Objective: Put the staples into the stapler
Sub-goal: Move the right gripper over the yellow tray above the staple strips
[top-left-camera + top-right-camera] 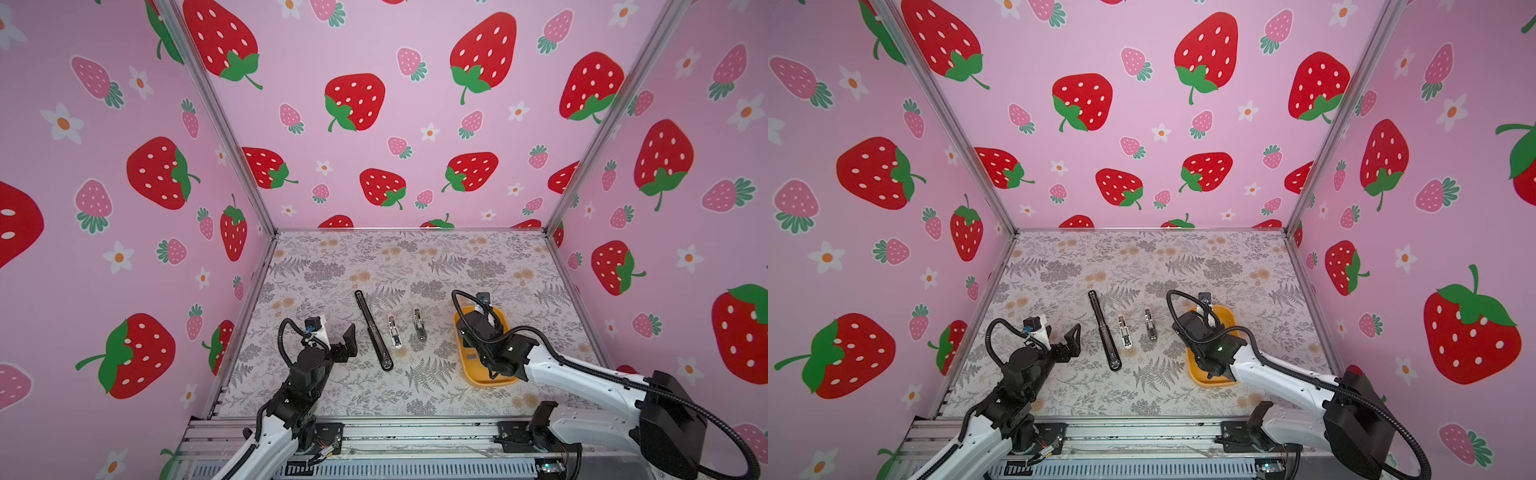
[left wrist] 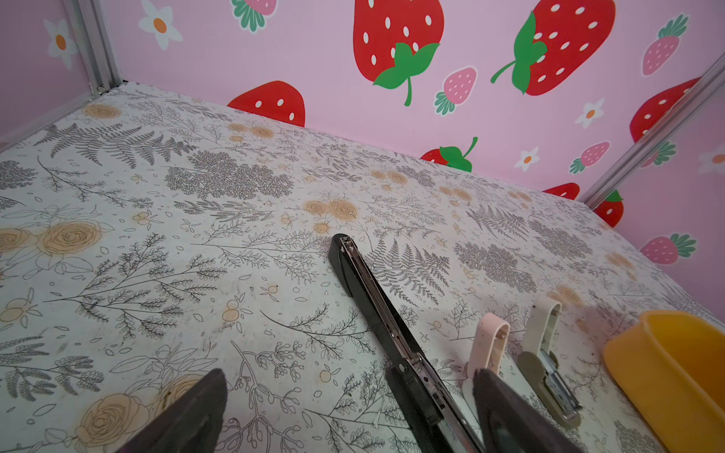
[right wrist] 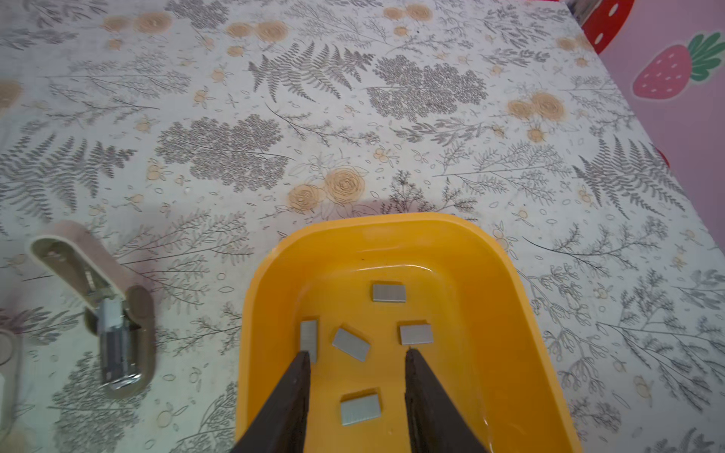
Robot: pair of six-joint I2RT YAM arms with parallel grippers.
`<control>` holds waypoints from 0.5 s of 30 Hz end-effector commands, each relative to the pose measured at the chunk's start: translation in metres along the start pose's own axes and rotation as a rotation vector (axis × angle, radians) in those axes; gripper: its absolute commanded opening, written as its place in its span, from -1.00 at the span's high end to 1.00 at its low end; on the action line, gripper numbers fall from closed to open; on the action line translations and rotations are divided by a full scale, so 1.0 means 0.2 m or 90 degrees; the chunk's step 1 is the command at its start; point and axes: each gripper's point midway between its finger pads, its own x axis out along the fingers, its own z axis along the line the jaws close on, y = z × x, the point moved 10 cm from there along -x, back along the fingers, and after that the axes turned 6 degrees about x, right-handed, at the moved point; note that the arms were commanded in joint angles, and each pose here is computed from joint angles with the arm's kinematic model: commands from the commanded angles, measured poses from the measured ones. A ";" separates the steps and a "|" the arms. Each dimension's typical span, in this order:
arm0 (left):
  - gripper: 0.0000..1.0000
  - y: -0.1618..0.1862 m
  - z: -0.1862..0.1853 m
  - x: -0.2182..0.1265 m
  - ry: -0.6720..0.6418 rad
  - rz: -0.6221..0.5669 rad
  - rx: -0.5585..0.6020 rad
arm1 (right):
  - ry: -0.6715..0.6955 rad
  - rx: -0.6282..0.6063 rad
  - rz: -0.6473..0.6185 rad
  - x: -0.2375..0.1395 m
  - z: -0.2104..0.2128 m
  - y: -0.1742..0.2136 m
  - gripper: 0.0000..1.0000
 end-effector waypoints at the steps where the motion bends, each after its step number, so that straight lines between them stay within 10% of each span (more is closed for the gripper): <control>1: -0.98 -0.02 -0.01 -0.01 0.015 -0.011 -0.004 | 0.020 0.014 0.046 0.08 -0.05 0.06 0.19; 15: -0.98 -0.01 -0.01 -0.01 0.021 -0.010 -0.011 | 0.033 0.058 0.134 0.30 -0.11 0.19 0.17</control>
